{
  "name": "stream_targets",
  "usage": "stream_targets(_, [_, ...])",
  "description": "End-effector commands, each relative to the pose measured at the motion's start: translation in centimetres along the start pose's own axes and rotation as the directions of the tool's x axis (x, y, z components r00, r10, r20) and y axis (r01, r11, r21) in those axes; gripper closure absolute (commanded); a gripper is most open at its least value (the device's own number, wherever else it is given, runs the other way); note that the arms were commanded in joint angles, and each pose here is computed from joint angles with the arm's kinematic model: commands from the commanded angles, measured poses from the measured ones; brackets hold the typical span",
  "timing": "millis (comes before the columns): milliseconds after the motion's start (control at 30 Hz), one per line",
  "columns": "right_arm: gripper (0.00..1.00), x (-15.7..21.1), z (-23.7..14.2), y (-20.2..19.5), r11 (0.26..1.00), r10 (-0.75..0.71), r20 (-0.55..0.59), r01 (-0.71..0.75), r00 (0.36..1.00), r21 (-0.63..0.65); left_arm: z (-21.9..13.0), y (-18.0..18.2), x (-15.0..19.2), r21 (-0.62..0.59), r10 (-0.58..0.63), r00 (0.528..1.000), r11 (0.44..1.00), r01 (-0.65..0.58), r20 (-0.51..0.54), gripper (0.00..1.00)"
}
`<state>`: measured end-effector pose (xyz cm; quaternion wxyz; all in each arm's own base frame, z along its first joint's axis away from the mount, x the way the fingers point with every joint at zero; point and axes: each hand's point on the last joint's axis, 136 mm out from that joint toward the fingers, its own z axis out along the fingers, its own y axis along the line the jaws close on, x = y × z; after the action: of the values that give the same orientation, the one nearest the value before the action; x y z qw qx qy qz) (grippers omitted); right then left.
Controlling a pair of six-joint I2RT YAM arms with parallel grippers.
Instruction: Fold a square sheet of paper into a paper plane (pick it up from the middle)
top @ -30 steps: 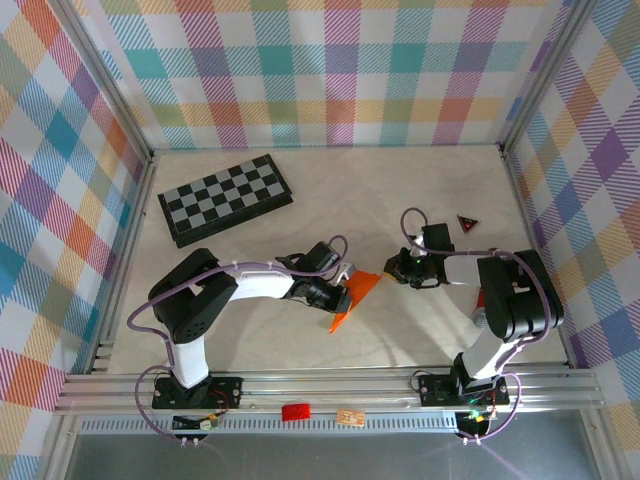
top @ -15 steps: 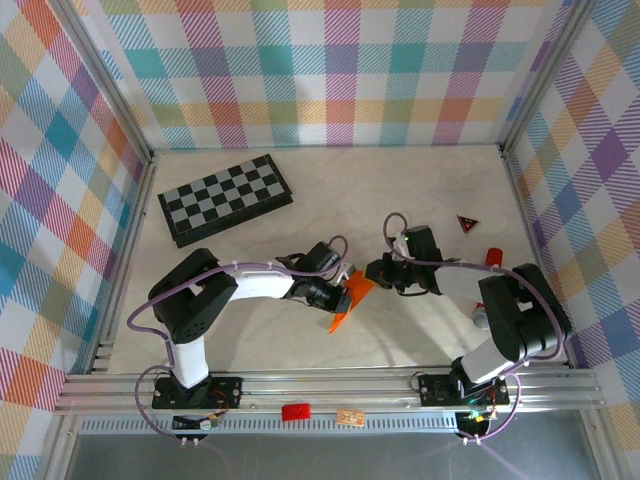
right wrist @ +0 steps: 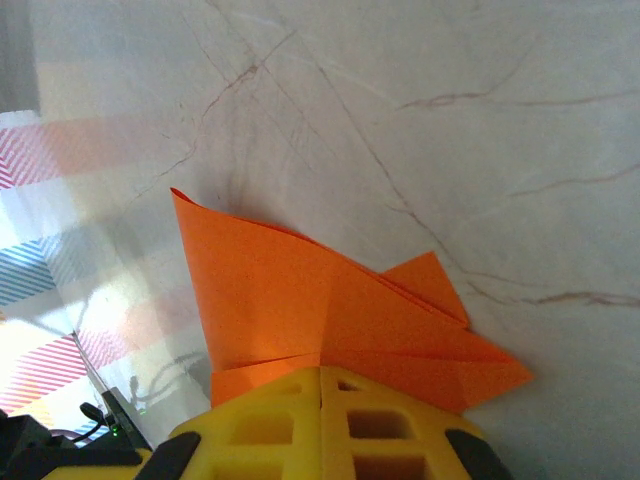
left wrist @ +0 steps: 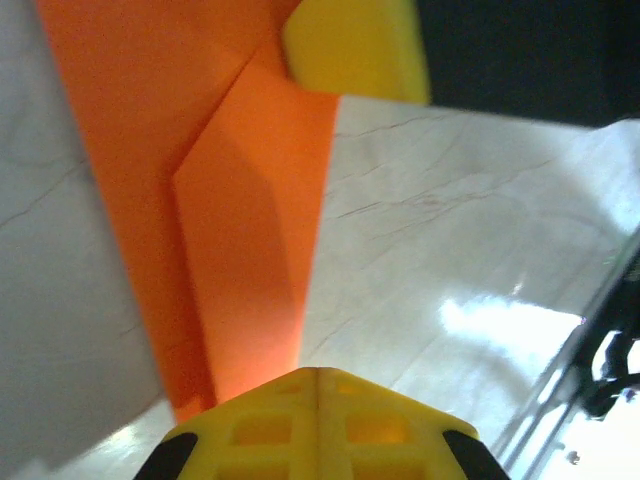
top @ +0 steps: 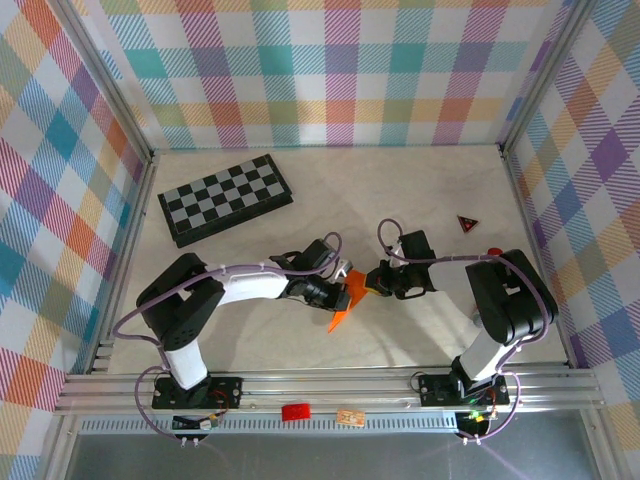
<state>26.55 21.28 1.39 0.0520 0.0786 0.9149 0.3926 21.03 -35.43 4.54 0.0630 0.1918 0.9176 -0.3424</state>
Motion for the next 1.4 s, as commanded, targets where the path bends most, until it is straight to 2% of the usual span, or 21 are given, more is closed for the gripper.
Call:
stream_targets(0, [1.00,1.5,0.5,-3.6,0.990,0.068,-0.030,-0.063,0.997,0.127,0.2,-2.4,-1.2,0.105,-0.055,0.998,0.993,0.053,0.016,1.00])
stream_targets(133, [1.00,1.5,0.5,-3.8,0.989,0.073,-0.028,-0.068,0.997,0.134,2.3,-1.1,-0.9,0.071,-0.118,0.993,0.990,0.118,-0.007,1.00])
stream_targets(267, [1.00,1.6,0.5,-4.1,0.987,0.072,-0.026,-0.067,0.997,0.148,3.5,1.0,1.2,-0.019,-0.141,0.988,0.990,0.140,-0.067,1.00])
stream_targets(400, [1.00,1.7,0.5,-4.9,0.981,0.074,-0.023,-0.069,0.997,0.182,3.1,2.3,4.1,-0.072,-0.140,0.982,0.989,0.132,-0.123,1.00])
stream_targets(567, [1.00,1.7,0.6,-5.4,0.977,0.081,-0.022,-0.075,0.996,0.201,2.2,2.9,6.9,-0.082,-0.141,0.976,0.988,0.129,-0.168,1.00])
stream_targets(733, [1.00,1.6,0.8,-5.6,0.975,0.084,-0.022,-0.077,0.996,0.207,1.5,2.7,8.5,-0.084,-0.124,0.972,0.990,0.109,-0.200,1.00])
stream_targets(900, [1.00,1.4,0.7,-5.5,0.975,0.085,-0.018,-0.080,0.996,0.209,1.2,3.4,10.4,-0.136,-0.115,0.965,0.987,0.084,-0.237,1.00])
stream_targets(1100, [1.00,1.5,0.7,-5.7,0.973,0.088,-0.017,-0.082,0.996,0.214,0.7,4.4,11.7,-0.177,-0.141,0.963,0.979,0.101,-0.230,1.00])
stream_targets(1367, [1.00,1.5,0.8,-5.7,0.973,0.088,-0.018,-0.082,0.996,0.215,0.3,4.1,12.7,-0.143,-0.147,0.961,0.983,0.116,-0.234,0.99])
